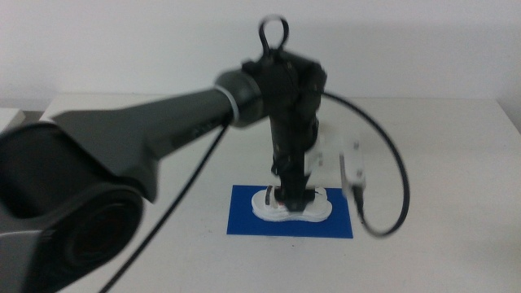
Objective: Use one arm to grab the shoe from the table and place it on the mat.
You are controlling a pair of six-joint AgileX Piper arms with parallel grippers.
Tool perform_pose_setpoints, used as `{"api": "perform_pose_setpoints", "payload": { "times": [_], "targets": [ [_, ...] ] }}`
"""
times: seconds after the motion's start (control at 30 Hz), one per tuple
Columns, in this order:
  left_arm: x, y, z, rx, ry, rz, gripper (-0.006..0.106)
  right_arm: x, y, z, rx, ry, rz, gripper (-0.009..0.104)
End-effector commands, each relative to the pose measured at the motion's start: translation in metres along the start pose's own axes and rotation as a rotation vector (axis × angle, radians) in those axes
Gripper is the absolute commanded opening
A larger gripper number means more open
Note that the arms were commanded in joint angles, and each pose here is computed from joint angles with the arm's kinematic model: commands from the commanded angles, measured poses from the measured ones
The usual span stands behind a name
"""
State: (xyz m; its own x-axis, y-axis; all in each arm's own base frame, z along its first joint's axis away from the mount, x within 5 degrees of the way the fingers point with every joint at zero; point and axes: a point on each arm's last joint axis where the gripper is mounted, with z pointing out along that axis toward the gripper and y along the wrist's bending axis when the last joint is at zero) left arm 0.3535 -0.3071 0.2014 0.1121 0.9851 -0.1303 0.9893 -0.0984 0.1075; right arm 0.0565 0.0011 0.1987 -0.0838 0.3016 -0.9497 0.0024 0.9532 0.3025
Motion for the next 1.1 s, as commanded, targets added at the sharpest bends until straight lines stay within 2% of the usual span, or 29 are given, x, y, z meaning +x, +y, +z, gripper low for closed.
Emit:
{"api": "perform_pose_setpoints", "payload": {
  "times": [0.0,0.1,0.23,0.33,0.4,0.53,0.67,0.8,0.83,0.9,1.07],
  "targets": [
    [0.006,0.006,-0.053,-0.090,-0.055,-0.086,0.094,0.000,0.000,0.000,-0.004,-0.010,-0.013,0.079],
    [0.027,0.006,-0.112,-0.188,-0.133,-0.287,0.094,0.000,0.000,0.000,-0.004,-0.010,-0.013,0.079],
    [0.062,-0.018,-0.181,-0.218,-0.286,-0.522,0.094,0.000,0.000,0.000,-0.004,-0.010,-0.013,0.079],
    [0.097,-0.051,-0.208,-0.229,-0.304,-0.674,0.093,0.000,0.000,0.000,-0.004,-0.010,-0.013,0.079],
    [0.121,-0.075,-0.221,-0.290,-0.320,-0.778,0.093,0.000,0.000,0.000,-0.004,-0.010,-0.013,0.079],
    [0.162,-0.138,-0.239,-0.396,-0.484,-1.057,0.094,0.000,0.000,0.000,-0.004,-0.010,-0.013,0.079],
    [0.186,-0.184,-0.239,-0.627,-0.709,-1.094,0.094,0.000,0.000,0.000,-0.004,-0.010,-0.013,0.079],
    [0.206,-0.225,-0.225,-0.896,-0.945,-1.024,0.094,0.000,0.000,0.000,-0.004,-0.010,-0.013,0.079],
    [0.211,-0.234,-0.216,-0.933,-0.969,-1.020,0.094,0.000,0.000,0.000,-0.004,-0.010,-0.013,0.079],
    [0.220,-0.247,-0.202,-0.983,-1.042,-1.045,0.094,0.000,0.000,0.000,-0.004,-0.010,-0.013,0.079],
    [0.236,-0.264,-0.147,-0.974,-1.040,-1.155,0.094,0.000,0.000,0.000,-0.004,-0.010,-0.013,0.079]
  ]
}}
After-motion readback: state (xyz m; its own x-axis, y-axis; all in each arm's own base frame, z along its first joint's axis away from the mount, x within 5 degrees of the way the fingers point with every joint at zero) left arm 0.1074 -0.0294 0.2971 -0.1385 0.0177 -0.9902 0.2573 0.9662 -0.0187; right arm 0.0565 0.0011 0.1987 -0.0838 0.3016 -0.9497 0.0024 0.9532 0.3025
